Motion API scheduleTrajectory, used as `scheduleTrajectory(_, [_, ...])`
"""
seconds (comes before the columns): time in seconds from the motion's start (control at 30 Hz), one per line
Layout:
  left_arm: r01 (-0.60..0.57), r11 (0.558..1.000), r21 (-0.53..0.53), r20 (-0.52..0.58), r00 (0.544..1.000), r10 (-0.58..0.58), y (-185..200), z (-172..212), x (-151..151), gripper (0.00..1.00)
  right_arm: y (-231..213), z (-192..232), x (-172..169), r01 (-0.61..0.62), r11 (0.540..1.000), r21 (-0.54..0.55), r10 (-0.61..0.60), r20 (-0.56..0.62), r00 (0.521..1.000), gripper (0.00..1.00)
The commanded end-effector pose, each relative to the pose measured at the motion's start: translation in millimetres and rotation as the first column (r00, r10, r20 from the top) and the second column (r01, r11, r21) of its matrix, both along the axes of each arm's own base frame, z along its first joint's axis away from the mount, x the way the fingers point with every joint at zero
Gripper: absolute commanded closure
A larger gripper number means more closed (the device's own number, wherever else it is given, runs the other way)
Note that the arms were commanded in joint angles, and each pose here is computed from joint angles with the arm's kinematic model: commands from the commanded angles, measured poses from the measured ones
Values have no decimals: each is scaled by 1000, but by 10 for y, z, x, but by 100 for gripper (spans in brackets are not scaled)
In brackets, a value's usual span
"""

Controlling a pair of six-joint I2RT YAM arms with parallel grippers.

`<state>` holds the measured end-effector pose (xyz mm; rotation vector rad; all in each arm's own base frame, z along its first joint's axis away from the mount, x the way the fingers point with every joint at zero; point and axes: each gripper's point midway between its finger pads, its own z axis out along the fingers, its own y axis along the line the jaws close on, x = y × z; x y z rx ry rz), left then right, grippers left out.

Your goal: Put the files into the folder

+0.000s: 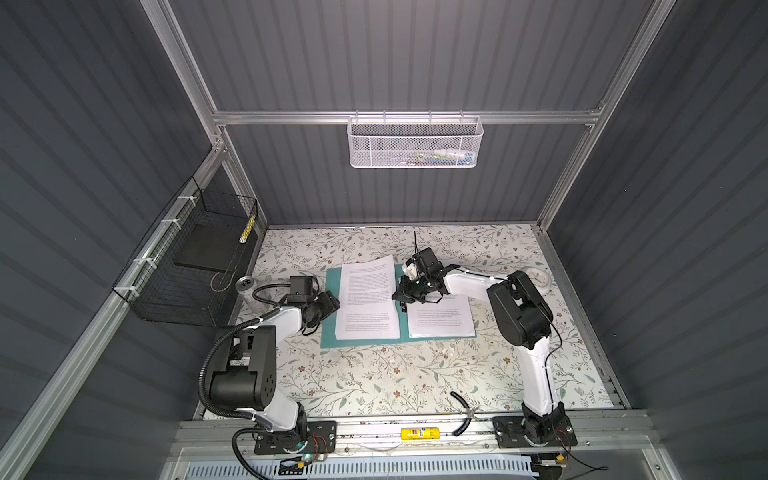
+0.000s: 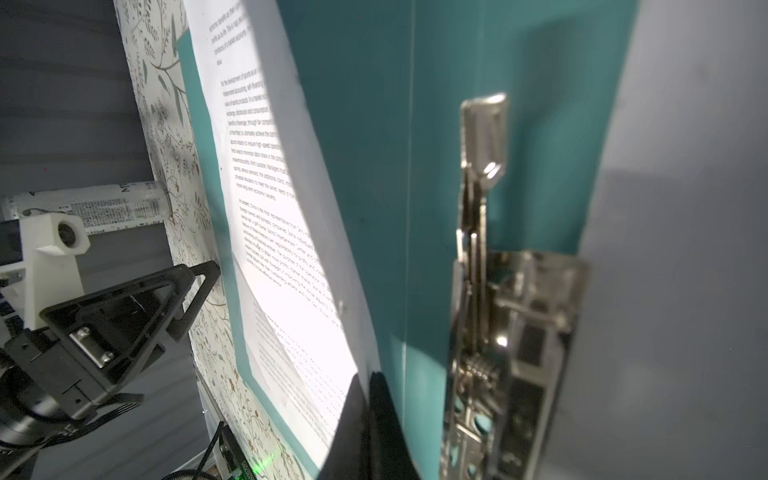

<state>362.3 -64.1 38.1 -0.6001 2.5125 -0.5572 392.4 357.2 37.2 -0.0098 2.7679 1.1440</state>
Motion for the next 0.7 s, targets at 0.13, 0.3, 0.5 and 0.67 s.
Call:
scheduleTrajectory(0.13, [19, 1000, 4, -149, 989, -18, -23, -323, -325, 26, 51, -22, -11, -17, 1000, 15, 17, -9, 1000, 100])
scheduleTrajectory(0.3, [22, 1000, 5, -149, 989, -21, -24, -315, -306, 26, 105, -72, -47, -52, 998, 24, 53, -11, 999, 100])
scheduleTrajectory(0.5, [19, 1000, 10, -150, 989, -17, -13, -324, -320, 26, 199, -109, -110, -108, 993, 41, 108, -9, 994, 100])
scheduleTrajectory(0.67, [16, 1000, 12, -156, 988, -14, -9, -355, -329, 26, 277, -140, -145, -171, 985, 30, 172, -5, 985, 100])
